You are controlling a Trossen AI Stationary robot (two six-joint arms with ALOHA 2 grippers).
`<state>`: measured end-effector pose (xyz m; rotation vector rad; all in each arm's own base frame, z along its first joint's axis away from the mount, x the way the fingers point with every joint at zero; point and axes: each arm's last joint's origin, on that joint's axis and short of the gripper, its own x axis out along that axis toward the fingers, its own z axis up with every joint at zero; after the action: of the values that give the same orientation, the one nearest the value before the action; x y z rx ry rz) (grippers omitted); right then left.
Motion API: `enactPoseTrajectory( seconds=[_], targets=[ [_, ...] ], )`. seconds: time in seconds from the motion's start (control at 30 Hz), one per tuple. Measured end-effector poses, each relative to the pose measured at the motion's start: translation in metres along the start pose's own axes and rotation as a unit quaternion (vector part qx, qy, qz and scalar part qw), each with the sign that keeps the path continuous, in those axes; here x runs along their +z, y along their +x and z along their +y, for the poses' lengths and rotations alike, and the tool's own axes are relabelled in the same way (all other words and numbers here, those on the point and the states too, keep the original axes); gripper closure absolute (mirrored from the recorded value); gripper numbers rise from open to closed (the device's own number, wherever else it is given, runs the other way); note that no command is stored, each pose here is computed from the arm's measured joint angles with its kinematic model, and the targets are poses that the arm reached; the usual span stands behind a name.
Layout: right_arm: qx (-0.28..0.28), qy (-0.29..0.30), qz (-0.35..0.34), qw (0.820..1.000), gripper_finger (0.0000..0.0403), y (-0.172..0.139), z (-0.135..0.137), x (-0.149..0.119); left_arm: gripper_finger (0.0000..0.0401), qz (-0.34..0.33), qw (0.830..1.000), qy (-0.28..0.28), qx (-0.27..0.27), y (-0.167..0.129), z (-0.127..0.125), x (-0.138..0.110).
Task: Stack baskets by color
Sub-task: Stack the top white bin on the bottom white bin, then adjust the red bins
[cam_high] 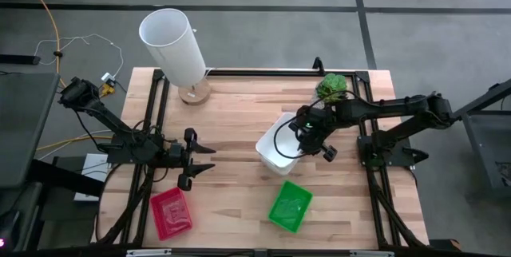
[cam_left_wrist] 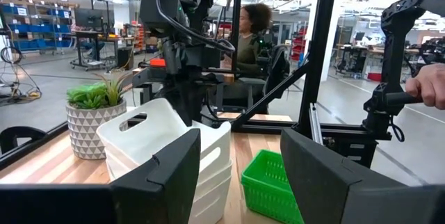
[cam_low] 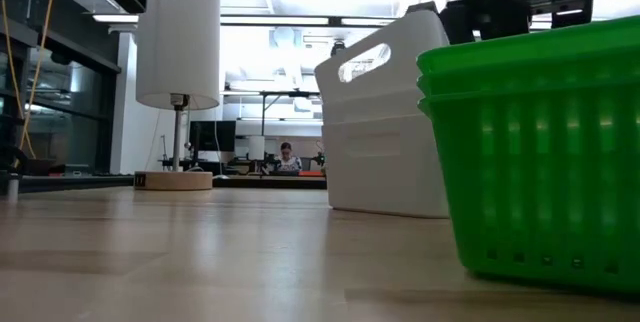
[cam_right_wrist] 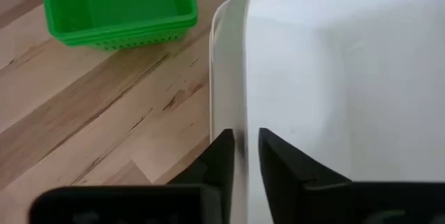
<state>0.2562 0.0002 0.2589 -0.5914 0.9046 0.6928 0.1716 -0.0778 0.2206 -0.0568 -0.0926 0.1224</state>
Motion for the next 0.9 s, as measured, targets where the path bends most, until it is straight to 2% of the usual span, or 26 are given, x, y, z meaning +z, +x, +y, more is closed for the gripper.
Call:
enactPoseTrajectory(
  seconds=[0.27,0.47,0.57,0.7,0.8,0.9],
  targets=[
    [-0.009,0.002,0.011,1.0,0.0291,0.0,-0.001,-0.001,0.0213,0.0,1.0,0.0,0.0,0.0,0.0,0.0],
    [-0.03,0.025,0.056,0.998,0.0281,-0.008,0.004,-0.005,0.0213,0.0,1.0,0.0,0.0,0.0,0.0,0.0],
    [-0.038,0.047,0.049,0.997,0.0281,-0.02,0.011,-0.005,0.0213,0.0,1.0,0.0,0.0,0.0,0.0,0.0],
    [-0.014,0.077,-0.034,0.996,0.0281,-0.046,0.025,-0.002,0.0213,0.0,1.0,0.017,0.0,0.0,0.0,0.0],
    [0.021,0.067,-0.117,0.991,0.0281,-0.065,0.038,0.002,0.0213,-0.001,0.999,0.036,0.0,0.0,0.0,0.0],
    [0.048,0.046,-0.208,0.976,0.0281,-0.077,0.048,0.004,0.0213,-0.007,0.999,0.044,-0.001,0.002,0.001,0.006]
  ],
)
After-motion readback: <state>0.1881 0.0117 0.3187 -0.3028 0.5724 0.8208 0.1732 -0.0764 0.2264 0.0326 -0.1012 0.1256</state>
